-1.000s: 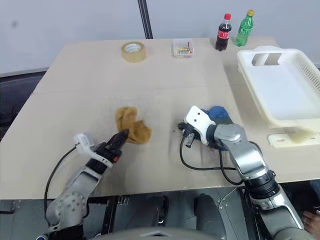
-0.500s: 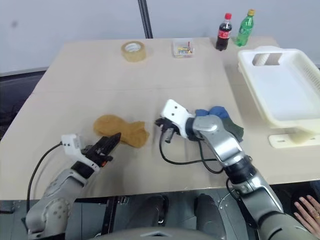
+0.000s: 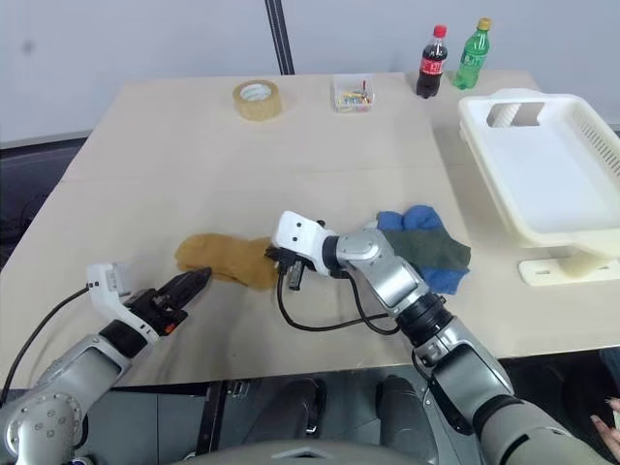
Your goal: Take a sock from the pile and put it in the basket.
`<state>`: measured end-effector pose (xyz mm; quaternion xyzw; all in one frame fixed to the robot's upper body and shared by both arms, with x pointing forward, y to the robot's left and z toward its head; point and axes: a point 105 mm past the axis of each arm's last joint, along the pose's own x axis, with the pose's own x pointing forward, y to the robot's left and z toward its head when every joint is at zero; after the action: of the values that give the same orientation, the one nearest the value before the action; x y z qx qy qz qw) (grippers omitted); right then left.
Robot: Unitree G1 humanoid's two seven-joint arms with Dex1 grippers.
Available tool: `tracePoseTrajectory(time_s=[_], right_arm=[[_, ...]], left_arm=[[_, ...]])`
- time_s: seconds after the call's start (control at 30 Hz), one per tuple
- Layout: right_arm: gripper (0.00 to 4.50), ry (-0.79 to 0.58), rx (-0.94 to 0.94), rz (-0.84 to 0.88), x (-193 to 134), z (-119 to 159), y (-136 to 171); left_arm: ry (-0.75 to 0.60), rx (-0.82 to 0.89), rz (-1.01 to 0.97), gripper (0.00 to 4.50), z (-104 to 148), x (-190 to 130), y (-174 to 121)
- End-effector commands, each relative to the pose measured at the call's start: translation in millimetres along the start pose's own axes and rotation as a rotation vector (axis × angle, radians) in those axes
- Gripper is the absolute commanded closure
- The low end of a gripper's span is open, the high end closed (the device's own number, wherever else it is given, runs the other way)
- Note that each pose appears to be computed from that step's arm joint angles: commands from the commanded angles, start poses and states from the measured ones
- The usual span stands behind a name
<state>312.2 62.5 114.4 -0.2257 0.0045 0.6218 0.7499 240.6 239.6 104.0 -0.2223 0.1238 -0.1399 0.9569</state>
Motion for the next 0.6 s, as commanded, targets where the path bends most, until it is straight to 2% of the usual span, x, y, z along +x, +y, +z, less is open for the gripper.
tracePoseTrajectory(time_s=[0.03, 0.1, 0.13, 0.2, 0.4, 0.5, 0.6], right_arm=[[4.5, -0.063, -0.051, 0.006, 4, 21, -3], [4.5, -0.082, -0.056, 0.015, 2, 27, -4], [4.5, -0.086, -0.066, 0.024, 1, 29, -3], [4.5, -0.091, -0.076, 0.025, 2, 31, -4], [4.5, -0.065, -0.096, 0.063, 16, 25, 4], [4.5, -0.018, -0.09, 0.076, 24, 9, 8], [4.5, 0.049, -0.085, 0.087, 28, -14, 13]], left_arm=[[0.006, 0.052, -0.042, 2.12, 13, -11, -1], [0.029, 0.086, -0.054, 0.94, 15, -20, 1], [0.02, 0.089, -0.048, 0.94, 20, -24, 6], [-0.005, 0.089, -0.054, 0.04, 32, -31, 12], [0.019, 0.143, 0.02, 0.04, 57, -25, 37], [0.122, 0.184, 0.052, 0.04, 50, -8, 51], [0.174, 0.146, -0.004, 0.04, 44, 16, 51]])
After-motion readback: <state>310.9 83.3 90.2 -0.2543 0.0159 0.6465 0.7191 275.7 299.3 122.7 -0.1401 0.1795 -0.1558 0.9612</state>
